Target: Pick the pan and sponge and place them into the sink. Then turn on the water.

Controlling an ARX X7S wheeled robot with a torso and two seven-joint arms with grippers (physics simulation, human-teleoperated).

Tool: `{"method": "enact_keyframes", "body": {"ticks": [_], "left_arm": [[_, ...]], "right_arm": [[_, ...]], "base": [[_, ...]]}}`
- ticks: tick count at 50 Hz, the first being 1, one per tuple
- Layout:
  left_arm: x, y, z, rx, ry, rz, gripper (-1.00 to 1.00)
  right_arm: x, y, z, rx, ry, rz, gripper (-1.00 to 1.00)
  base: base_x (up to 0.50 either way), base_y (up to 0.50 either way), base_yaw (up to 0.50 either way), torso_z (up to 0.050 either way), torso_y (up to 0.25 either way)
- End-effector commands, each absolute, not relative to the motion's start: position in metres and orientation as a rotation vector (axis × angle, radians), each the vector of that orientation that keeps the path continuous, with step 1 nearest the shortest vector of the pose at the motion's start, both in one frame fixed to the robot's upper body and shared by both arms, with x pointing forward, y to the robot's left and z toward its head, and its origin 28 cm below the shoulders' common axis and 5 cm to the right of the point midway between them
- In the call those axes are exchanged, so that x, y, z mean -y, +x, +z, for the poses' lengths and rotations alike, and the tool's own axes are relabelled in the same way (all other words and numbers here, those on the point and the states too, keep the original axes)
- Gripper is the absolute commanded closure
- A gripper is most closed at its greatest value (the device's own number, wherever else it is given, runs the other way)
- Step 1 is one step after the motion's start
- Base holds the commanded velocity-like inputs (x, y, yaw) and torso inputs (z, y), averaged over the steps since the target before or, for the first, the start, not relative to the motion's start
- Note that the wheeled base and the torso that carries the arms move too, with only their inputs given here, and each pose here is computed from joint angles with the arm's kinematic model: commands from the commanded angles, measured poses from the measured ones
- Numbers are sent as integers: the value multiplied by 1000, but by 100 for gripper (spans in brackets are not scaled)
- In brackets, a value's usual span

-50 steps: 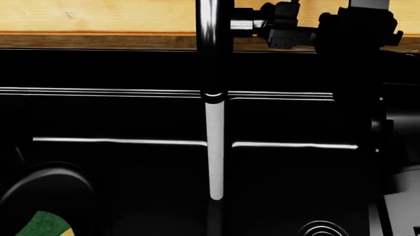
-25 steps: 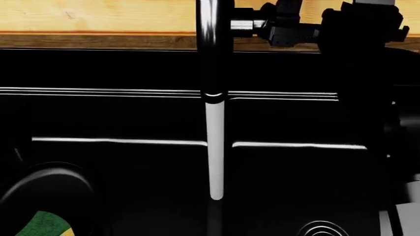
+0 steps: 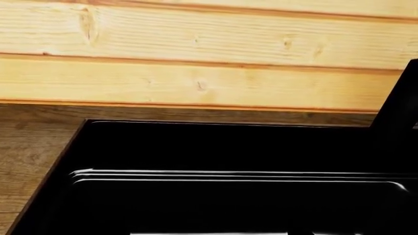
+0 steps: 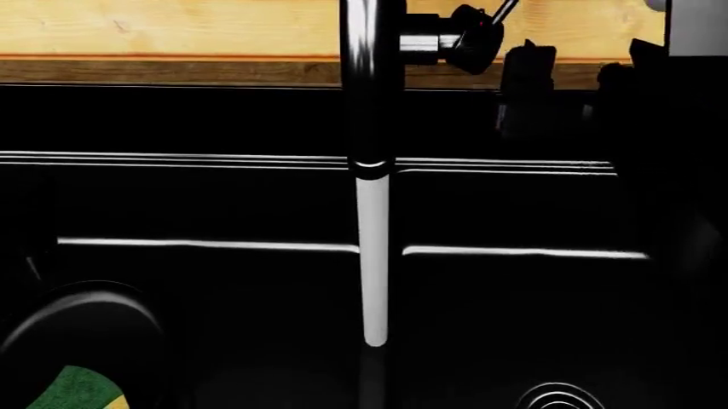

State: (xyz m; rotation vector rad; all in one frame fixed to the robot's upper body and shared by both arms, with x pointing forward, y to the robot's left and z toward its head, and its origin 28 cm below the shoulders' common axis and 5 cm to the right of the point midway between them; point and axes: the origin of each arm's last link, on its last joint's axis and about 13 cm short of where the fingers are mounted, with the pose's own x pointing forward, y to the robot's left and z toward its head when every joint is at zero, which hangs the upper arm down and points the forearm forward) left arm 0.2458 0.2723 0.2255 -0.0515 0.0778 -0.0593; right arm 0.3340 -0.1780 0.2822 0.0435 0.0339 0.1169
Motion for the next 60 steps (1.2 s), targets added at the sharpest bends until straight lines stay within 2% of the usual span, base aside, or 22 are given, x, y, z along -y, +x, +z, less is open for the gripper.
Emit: {"method": "enact_keyframes", "body": {"ticks": [1,14,24,37,60], "left_arm": [[-273,246,227,-71,-59,-58,-100],[-273,250,243,-84,-37,-77,-100],[-280,237,251,-115,-10,-56,-100],[-289,236,287,-90,37,-47,-100],[-304,216,307,-81,75,9,-100]], "right_arm": [[186,294,283,-42,-64,117,-100],[186,255,289,-33,-133,111,-100],[194,210,288,-21,-135,53,-100],[200,189,324,34,-167,16,-100],[214,136,361,54,-215,-74,-100]], "base": [[0,0,0,0,0],[0,0,0,0,0],[0,0,0,0,0],[0,0,0,0,0],[0,0,0,0,0]]}}
